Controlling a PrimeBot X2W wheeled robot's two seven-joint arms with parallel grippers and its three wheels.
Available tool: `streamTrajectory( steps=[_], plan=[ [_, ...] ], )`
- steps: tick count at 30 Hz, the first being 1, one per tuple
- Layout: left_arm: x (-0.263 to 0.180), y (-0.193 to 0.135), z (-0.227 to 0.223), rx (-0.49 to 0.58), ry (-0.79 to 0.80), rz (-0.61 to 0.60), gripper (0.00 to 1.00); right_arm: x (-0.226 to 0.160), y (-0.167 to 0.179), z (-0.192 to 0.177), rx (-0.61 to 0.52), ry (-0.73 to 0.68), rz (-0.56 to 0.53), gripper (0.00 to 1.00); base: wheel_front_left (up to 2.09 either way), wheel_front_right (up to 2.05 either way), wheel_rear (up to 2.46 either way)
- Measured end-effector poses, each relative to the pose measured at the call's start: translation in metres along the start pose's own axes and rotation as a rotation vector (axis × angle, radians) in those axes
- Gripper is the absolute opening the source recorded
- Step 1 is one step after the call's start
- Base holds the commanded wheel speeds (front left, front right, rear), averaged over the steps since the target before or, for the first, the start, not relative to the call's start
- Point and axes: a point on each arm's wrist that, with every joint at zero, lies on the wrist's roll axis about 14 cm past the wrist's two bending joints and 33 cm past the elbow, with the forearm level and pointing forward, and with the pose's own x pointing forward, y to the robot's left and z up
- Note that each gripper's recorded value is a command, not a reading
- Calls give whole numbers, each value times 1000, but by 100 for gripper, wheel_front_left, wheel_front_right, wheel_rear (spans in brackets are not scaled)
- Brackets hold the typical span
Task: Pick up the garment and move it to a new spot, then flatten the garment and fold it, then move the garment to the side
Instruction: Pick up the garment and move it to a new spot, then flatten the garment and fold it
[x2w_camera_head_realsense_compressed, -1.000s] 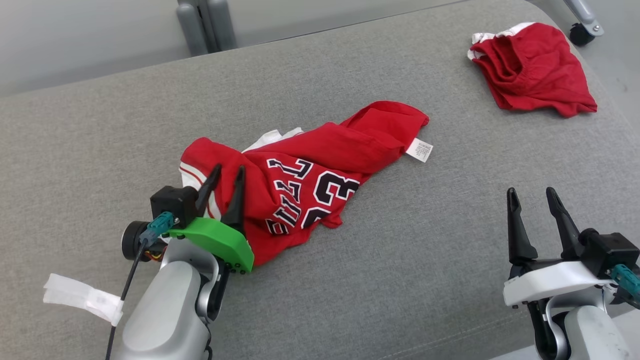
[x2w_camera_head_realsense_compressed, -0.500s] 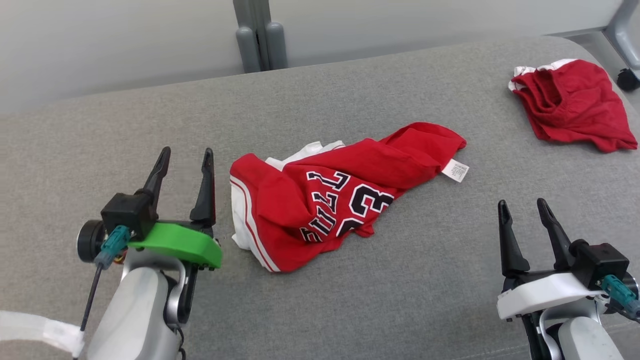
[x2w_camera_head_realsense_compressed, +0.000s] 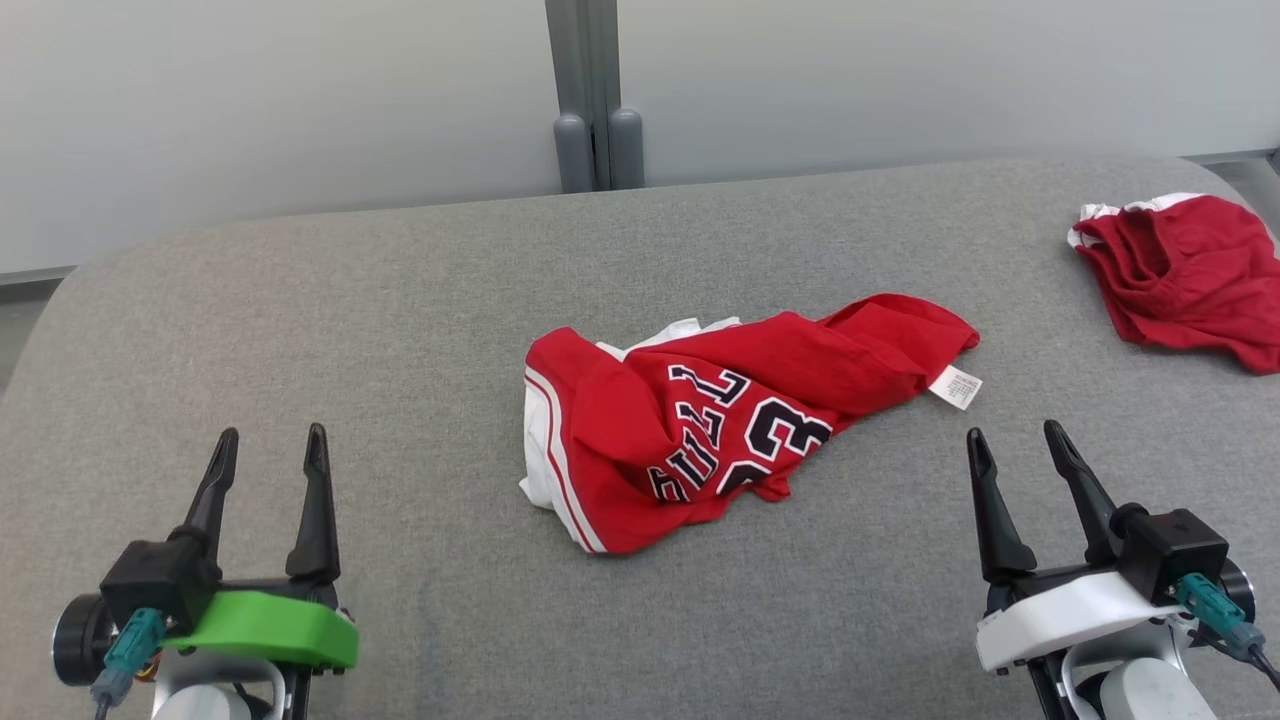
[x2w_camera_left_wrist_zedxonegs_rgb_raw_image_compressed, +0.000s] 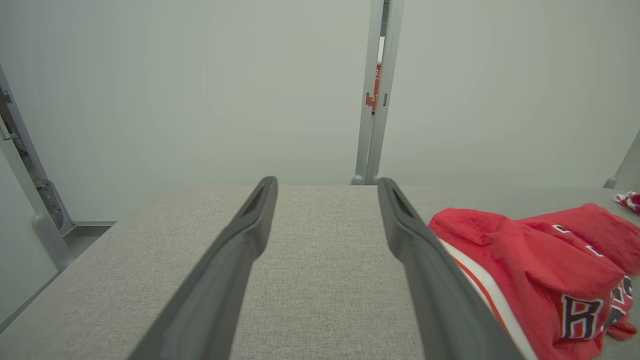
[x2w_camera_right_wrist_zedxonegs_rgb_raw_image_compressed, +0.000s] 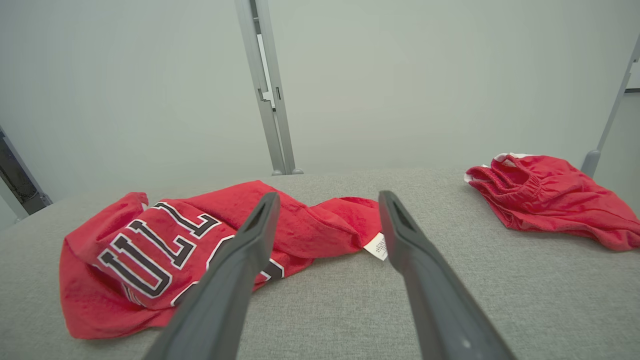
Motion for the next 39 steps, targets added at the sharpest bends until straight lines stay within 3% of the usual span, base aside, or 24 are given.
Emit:
streamTrajectory(
  steps=[14,39],
  plan=[
    [-36,11,-5,3,10,41,100,-10,16,-6,10,21,43,100,0,0,0],
    [-42,14,-12,-5,28,65,100,-11,25,-7,20,21,68,100,0,0,0]
  ],
)
